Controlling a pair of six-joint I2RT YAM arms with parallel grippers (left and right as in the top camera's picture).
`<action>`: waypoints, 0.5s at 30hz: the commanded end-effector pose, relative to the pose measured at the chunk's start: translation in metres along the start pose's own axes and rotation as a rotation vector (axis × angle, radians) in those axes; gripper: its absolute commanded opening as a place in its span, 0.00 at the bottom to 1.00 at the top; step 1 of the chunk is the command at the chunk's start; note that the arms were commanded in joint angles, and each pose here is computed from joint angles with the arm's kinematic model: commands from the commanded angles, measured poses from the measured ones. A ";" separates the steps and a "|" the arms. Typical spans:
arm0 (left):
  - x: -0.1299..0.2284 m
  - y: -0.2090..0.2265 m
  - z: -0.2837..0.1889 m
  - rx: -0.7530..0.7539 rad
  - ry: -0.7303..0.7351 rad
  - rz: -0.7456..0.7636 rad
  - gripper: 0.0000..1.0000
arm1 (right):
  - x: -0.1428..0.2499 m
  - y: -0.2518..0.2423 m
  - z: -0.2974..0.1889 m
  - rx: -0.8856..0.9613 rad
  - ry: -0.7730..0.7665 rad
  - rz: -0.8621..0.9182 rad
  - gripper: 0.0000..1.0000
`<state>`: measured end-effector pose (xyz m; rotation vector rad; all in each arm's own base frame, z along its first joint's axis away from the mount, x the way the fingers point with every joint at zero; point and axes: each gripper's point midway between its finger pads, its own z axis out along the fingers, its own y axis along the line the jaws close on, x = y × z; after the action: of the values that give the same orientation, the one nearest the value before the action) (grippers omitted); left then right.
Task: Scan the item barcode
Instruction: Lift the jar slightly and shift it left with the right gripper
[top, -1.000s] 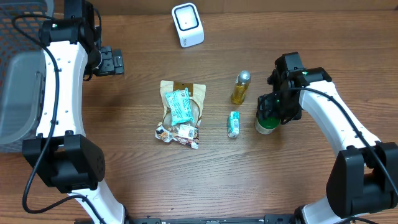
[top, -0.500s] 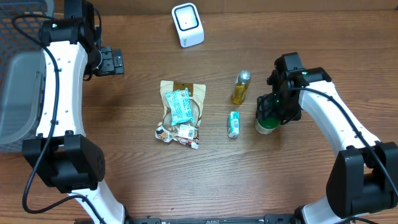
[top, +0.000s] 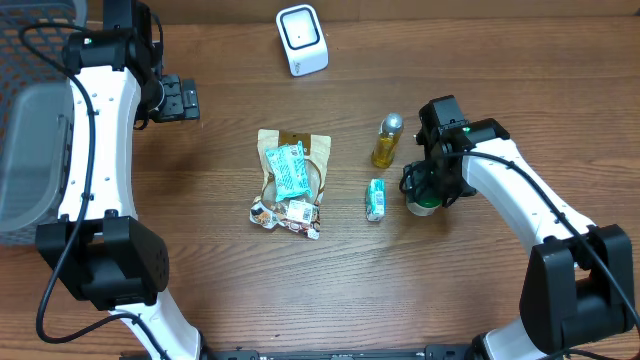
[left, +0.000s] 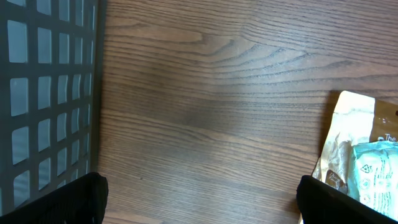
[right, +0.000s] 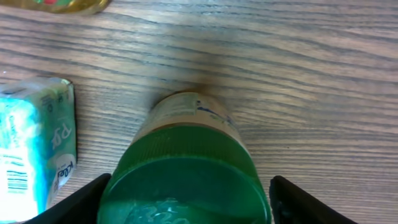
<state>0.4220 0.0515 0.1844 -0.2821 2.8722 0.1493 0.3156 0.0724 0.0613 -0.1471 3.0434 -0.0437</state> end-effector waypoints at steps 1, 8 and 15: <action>-0.004 0.001 -0.005 -0.003 -0.020 0.009 1.00 | -0.001 -0.011 0.000 0.067 -0.011 0.058 0.71; -0.004 0.001 -0.005 -0.003 -0.020 0.009 1.00 | 0.005 -0.027 -0.002 0.157 -0.017 0.360 0.64; -0.004 0.001 -0.005 -0.003 -0.020 0.009 1.00 | 0.013 -0.022 -0.001 0.133 0.012 0.478 0.83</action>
<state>0.4221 0.0515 0.1844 -0.2821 2.8718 0.1493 0.3059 0.0518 0.0617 0.4655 3.0155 -0.1936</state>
